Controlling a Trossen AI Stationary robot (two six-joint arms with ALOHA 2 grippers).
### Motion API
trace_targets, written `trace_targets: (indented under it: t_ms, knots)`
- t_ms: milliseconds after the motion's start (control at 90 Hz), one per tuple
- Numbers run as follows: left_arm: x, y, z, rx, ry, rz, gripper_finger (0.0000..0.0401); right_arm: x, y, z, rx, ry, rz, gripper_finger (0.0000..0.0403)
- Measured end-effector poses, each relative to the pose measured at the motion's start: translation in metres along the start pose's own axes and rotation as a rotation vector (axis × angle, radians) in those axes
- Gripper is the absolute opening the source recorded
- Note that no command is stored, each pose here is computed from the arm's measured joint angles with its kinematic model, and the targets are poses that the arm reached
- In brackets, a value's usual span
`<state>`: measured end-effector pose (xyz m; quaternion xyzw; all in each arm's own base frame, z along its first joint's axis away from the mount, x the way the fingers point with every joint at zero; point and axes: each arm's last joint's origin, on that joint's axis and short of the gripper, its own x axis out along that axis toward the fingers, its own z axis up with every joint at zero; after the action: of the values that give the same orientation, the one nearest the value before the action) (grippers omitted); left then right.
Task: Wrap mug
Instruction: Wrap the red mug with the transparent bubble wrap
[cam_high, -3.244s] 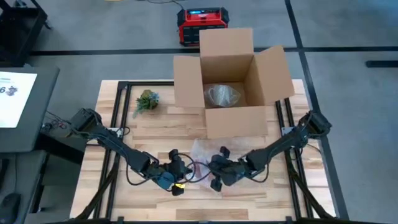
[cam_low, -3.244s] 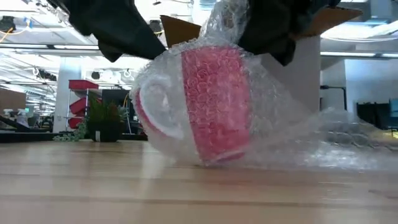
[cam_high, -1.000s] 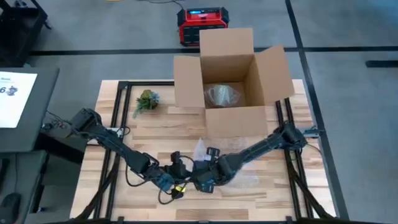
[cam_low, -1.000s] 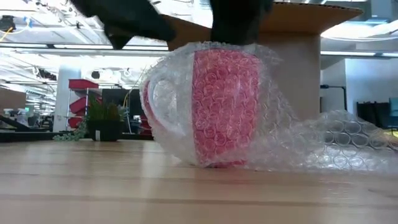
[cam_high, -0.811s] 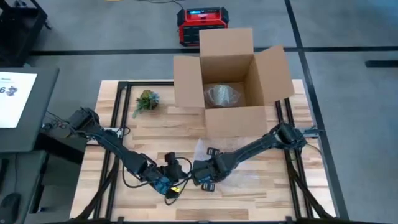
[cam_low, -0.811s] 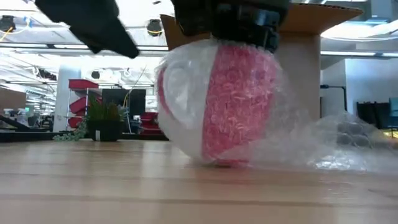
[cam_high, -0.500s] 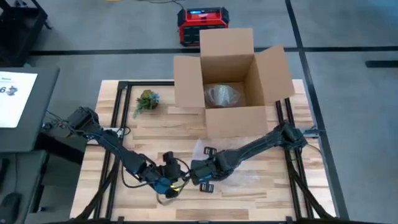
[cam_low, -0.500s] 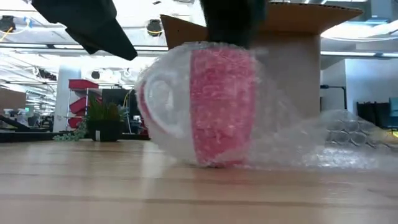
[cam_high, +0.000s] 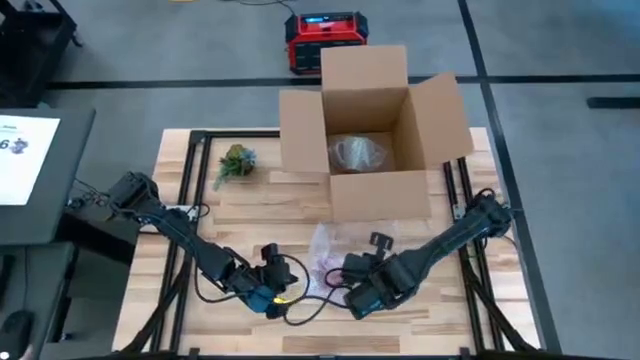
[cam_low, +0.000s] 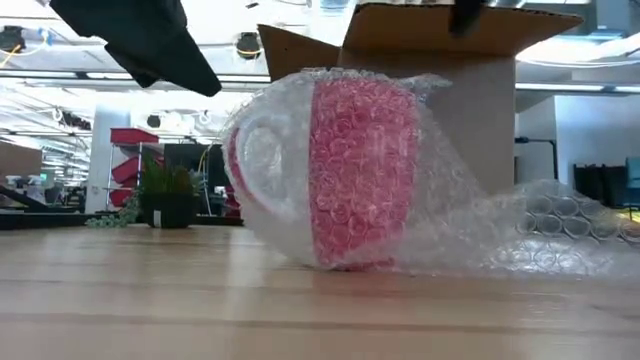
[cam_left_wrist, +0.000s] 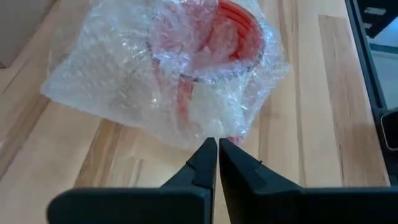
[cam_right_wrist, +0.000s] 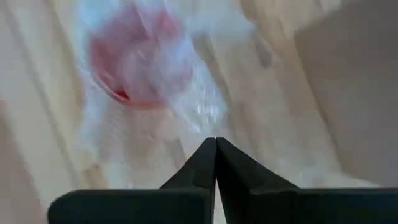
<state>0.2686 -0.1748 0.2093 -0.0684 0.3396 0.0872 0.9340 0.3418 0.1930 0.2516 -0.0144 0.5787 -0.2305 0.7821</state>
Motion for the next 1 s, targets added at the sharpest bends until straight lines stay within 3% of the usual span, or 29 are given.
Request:
trace_targets:
  t_ms: [178,267,389,711,822,1000]
  knots:
    - [0.001,0.002,0.001,-0.013,-0.004,0.012,0.0,0.051,0.001,-0.013,0.038,0.028,-0.032,0.0]
    - [0.001,0.001,0.001,-0.012,-0.004,0.011,0.0,0.069,-0.001,-0.013,0.077,-0.032,-0.038,0.0]
    - [0.002,0.002,0.001,-0.005,-0.009,0.013,0.0,0.068,-0.008,-0.01,0.119,-0.143,-0.029,0.0]
    - [0.005,0.007,0.005,-0.03,-0.03,0.052,0.0,0.026,-0.016,0.002,0.154,-0.344,0.105,0.0]
    - [0.007,0.007,0.005,-0.033,-0.029,0.059,0.0,0.038,-0.007,0.01,0.12,-0.336,0.174,0.0]
    - [0.018,0.006,0.0,-0.026,-0.019,0.071,0.0,0.083,0.01,0.02,0.076,-0.239,0.255,0.0]
